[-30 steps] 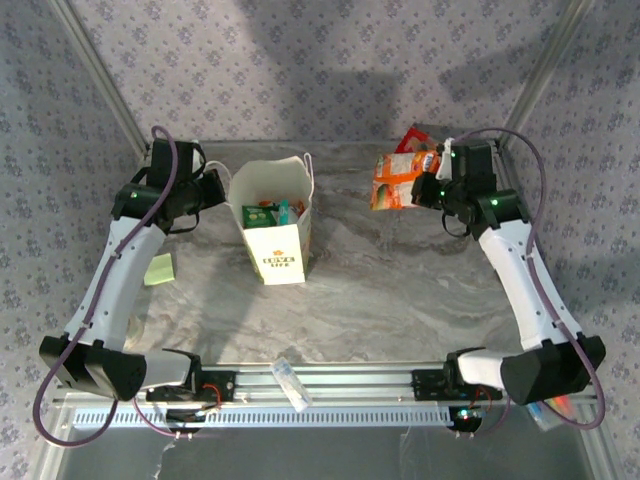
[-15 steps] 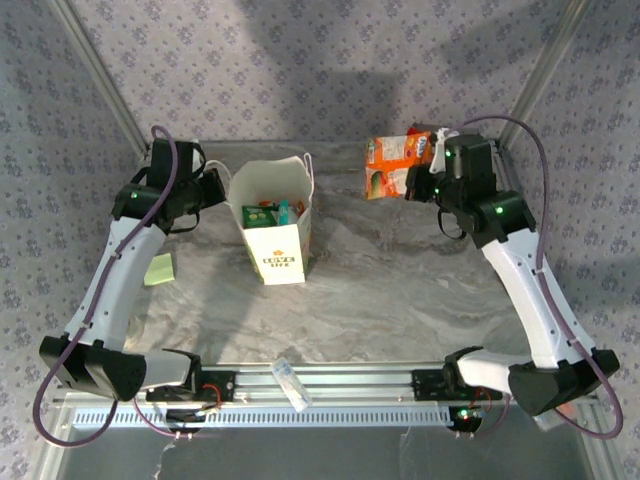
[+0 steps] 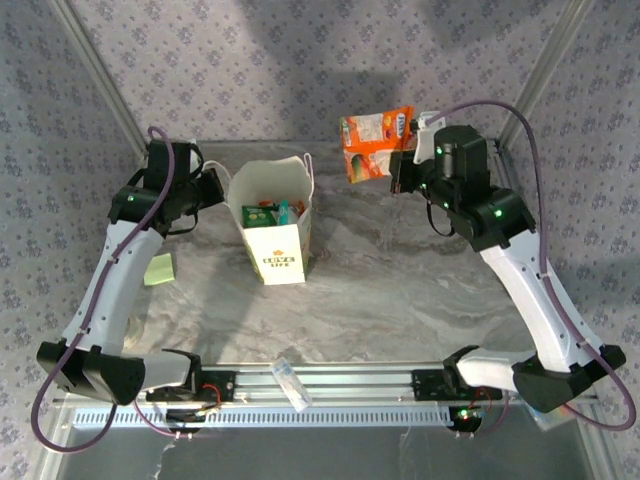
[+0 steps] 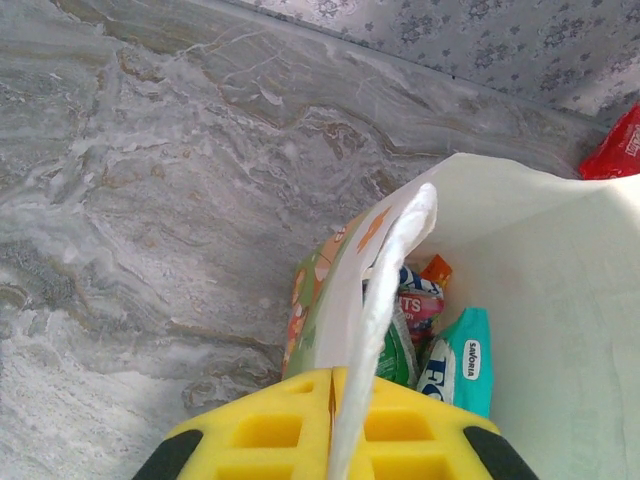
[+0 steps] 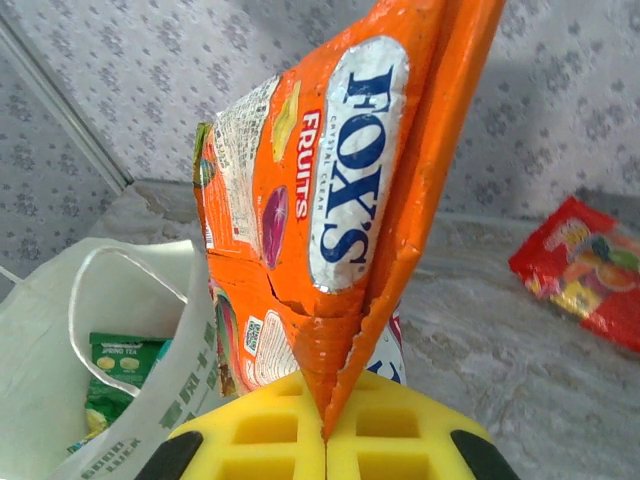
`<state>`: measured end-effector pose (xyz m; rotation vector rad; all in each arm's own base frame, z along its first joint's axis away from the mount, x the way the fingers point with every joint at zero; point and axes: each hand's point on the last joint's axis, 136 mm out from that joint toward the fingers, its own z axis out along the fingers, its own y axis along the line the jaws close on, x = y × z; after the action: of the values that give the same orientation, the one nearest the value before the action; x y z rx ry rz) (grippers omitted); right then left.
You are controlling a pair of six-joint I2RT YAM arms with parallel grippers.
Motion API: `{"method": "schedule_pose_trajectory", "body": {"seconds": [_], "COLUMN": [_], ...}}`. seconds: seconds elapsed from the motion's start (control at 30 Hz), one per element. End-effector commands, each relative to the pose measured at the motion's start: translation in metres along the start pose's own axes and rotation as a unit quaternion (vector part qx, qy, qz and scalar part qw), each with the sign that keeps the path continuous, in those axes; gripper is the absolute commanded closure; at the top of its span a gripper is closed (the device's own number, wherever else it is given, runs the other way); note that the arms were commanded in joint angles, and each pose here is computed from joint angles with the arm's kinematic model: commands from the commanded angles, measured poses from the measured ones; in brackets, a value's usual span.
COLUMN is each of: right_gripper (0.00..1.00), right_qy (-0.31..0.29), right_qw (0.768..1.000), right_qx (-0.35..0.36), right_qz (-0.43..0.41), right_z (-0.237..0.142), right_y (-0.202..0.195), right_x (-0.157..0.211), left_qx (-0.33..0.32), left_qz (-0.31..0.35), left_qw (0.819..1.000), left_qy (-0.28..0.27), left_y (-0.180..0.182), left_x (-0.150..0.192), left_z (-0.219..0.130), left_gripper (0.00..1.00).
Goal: Place the snacks into the paper bag
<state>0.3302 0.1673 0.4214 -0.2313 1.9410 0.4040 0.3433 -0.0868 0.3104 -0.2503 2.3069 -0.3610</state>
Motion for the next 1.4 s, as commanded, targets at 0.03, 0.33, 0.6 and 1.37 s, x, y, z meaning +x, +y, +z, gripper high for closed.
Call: {"method": "schedule_pose_trajectory", "body": {"seconds": [0.03, 0.33, 0.6, 1.37], "right_gripper": [0.97, 0.98, 0.98, 0.98], "right_qy": [-0.090, -0.111, -0.124, -0.141], "right_qw": [0.995, 0.991, 0.987, 0.971], "right_qx": [0.001, -0.018, -0.049, -0.128], "right_qz": [-0.046, -0.066, -0.087, -0.146], "right_z": [-0.016, -0.010, -0.003, 0.021], "right_y": [0.015, 0.040, 0.067, 0.146], "right_x": [-0.051, -0.065, -0.079, -0.091], "left_qx": [0.009, 0.008, 0.007, 0.006], "left_qz": [0.004, 0.004, 0.006, 0.004], "left_qw": [1.000, 1.000, 1.000, 1.000], "left_qy": [-0.012, -0.010, -0.013, -0.020], "left_y": [-0.003, -0.003, -0.001, 0.003], "left_x": [-0.003, -0.001, 0.000, 0.001], "left_z": [-0.008, -0.006, -0.009, -0.012], "left_gripper": [0.92, 0.92, 0.92, 0.92]}}
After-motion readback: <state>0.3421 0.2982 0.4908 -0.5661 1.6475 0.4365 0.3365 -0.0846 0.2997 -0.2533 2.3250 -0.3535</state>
